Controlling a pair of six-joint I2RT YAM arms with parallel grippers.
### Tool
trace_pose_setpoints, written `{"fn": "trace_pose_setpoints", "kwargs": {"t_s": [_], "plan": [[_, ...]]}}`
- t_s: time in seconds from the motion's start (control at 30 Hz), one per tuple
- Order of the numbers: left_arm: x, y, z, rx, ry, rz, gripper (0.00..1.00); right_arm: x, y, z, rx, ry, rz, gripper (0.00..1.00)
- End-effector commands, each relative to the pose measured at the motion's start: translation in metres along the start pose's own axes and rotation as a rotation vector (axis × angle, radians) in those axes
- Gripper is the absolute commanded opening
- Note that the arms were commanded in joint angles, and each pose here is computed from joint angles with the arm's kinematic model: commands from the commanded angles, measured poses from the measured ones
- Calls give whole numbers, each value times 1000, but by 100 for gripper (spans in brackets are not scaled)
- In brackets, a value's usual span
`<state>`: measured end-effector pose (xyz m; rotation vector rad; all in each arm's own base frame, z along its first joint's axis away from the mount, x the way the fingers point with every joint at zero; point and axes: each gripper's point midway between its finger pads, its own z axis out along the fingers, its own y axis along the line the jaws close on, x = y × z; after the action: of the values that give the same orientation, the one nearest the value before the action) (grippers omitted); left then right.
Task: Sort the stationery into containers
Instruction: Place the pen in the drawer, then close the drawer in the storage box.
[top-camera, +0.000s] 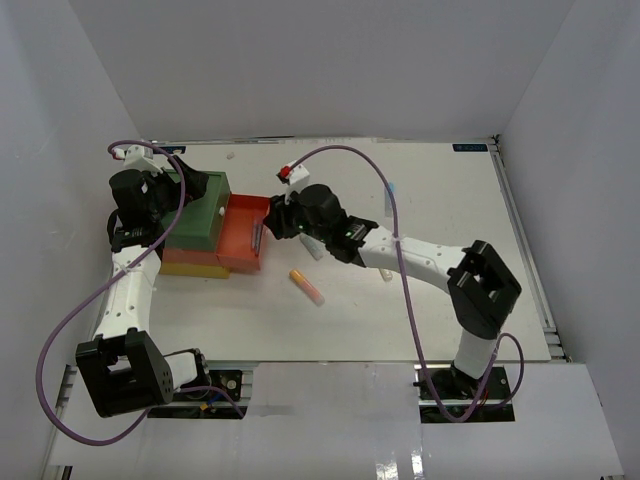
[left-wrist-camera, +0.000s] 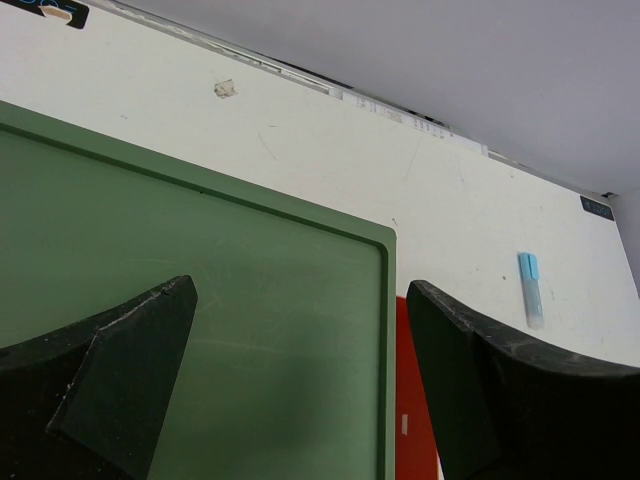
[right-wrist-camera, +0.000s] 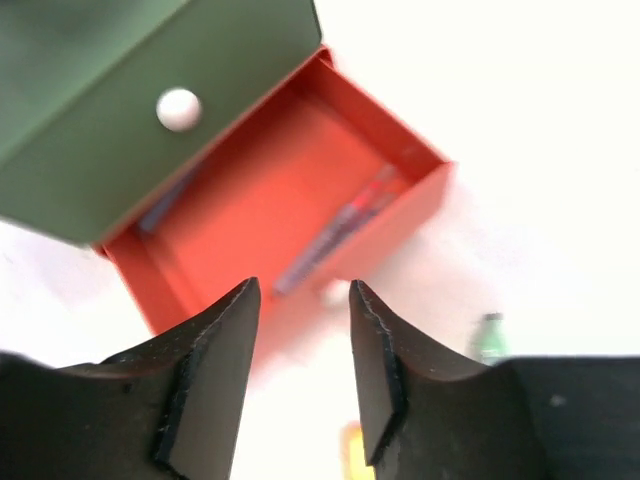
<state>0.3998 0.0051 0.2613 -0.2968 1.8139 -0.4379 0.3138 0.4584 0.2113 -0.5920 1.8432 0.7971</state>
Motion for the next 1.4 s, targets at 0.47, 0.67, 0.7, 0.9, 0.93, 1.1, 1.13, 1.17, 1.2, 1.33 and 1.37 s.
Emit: {"fn": "trace_pose_setpoints", "kwargs": {"t_s": [0.47, 0.67, 0.7, 0.9, 0.93, 1.1, 1.13, 1.17, 1.2, 1.33, 1.37], "plan": [[44, 8, -7, -29, 147, -66, 98, 35, -34, -7, -488, 74, -425, 57], [45, 7, -7, -21, 150, -73, 98, 35, -29, 14, -515, 49, -432, 57], [44, 6, -7, -21, 149, -73, 98, 30, -27, 16, -522, 34, -436, 57], [46, 6, -6, -18, 153, -80, 98, 22, -8, 32, -578, -10, -440, 57], [47, 7, -6, -19, 157, -80, 98, 22, -4, 34, -589, -10, -438, 57], [52, 3, -4, -4, 176, -86, 98, 29, 12, 49, -642, -11, -428, 57], [53, 3, -3, -4, 178, -86, 98, 23, 17, 52, -649, -24, -429, 57], [53, 2, -3, -2, 179, -85, 98, 27, 18, 55, -658, -19, -424, 57], [53, 1, -3, 0, 178, -85, 98, 28, 21, 56, -666, -20, -421, 57], [56, -2, -3, 9, 188, -87, 98, 18, 32, 59, -699, -66, -424, 57], [56, -3, -2, 11, 189, -86, 98, 16, 35, 61, -709, -73, -424, 57]]}}
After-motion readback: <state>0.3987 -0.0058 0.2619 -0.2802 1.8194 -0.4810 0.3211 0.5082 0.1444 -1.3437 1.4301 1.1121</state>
